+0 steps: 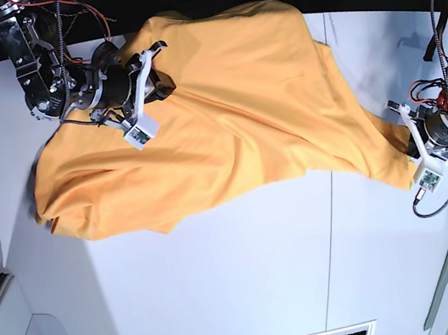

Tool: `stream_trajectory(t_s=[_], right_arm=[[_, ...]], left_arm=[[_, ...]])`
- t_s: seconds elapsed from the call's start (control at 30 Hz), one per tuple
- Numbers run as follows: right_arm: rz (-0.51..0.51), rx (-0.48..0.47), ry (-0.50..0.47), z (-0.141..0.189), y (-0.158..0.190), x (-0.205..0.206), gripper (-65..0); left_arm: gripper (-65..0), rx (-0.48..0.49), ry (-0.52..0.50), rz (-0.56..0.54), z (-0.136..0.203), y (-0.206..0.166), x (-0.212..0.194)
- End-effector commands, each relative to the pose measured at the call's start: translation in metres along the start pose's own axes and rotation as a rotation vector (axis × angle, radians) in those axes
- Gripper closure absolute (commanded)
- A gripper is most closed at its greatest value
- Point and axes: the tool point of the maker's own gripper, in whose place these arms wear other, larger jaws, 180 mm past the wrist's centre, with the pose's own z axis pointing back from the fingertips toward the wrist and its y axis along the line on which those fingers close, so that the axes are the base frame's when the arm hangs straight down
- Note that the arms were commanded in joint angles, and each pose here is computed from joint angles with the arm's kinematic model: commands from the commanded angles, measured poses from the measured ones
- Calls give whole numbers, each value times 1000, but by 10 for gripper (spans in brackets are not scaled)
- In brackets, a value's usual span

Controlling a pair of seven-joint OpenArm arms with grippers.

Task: Layout the t-shirt on the table in an organized manner, then fold the t-shirt properly
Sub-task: 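Lift the shirt with the right gripper and drag it away from the left gripper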

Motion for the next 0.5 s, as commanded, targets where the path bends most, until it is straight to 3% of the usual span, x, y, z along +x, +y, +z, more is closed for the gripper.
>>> stream_trajectory(t_s=[0.0,0.33,0.43,0.47], right_arm=[[16,-50,24,7,-15,-3,-19],[8,-151,20,32,-60,-10,-20],[-32,-170,-10,40,-71,-6,-49],[-48,-167,-28,42,-72,-4,-81]], left_arm=[[0,78,-43,-28,8,31,17],[0,212,-127,-184,33,93,38],[0,156,-118,-195,33,87,35],[-43,140,-105,-197,33,84,32]])
